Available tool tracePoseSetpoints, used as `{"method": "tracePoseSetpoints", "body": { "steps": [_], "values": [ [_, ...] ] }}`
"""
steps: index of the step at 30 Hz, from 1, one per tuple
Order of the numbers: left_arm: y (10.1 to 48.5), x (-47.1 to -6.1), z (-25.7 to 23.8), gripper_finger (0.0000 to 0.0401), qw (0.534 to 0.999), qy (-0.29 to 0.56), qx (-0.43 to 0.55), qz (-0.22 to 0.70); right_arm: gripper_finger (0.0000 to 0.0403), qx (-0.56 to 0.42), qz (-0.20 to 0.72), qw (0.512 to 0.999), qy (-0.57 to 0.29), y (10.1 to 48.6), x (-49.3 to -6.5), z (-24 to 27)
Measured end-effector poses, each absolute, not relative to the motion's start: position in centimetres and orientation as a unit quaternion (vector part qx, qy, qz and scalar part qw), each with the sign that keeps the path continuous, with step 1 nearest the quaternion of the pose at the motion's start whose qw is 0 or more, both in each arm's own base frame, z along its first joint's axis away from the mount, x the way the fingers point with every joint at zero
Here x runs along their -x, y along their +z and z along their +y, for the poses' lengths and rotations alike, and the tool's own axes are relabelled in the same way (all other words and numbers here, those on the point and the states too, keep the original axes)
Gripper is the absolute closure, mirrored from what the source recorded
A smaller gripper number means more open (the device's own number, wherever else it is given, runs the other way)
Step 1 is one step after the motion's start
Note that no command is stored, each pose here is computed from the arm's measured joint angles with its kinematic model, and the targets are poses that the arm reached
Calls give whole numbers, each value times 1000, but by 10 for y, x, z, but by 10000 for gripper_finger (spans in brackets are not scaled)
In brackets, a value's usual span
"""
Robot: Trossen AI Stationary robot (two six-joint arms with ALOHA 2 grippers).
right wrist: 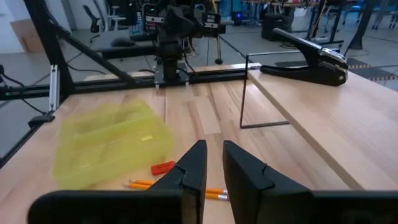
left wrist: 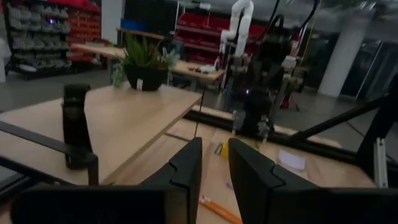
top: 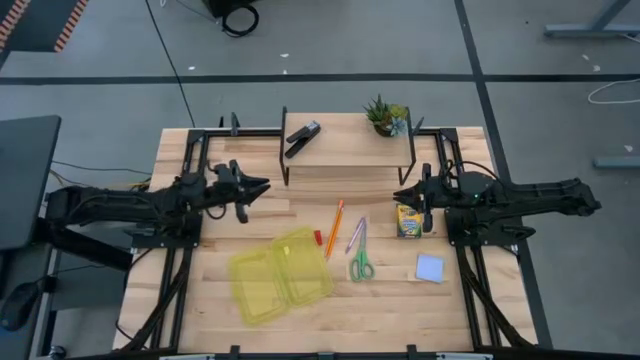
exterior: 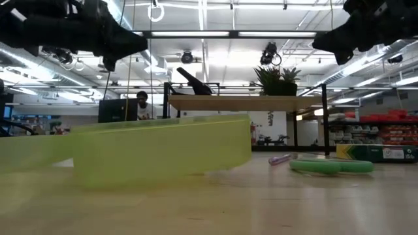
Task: Pack school essentials
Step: Put the left orange pencil into the supply box
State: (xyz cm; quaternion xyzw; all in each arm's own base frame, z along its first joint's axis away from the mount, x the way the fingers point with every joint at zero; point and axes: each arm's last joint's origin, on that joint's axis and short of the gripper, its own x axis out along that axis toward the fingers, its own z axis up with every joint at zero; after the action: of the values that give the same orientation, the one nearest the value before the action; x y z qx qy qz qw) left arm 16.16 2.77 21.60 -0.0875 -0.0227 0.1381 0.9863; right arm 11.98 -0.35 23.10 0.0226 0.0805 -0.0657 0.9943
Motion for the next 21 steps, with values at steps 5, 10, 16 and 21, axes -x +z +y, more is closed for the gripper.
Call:
{"method": "tracePoseSetpoints", "body": {
  "steps": [5,10,16,21],
  "values": [
    [213,-178,30,304,986,142,86,16,343,-43,87,993,-68,229,-122,-3],
    [215,-196,33,295,985,143,85,40,343,-74,100,990,-72,226,-125,-3],
    [219,-216,35,275,984,131,87,79,343,-109,128,983,-79,219,-133,-3],
    [226,-235,36,268,980,111,91,140,343,-115,130,982,-81,218,-139,-4]
  ]
}}
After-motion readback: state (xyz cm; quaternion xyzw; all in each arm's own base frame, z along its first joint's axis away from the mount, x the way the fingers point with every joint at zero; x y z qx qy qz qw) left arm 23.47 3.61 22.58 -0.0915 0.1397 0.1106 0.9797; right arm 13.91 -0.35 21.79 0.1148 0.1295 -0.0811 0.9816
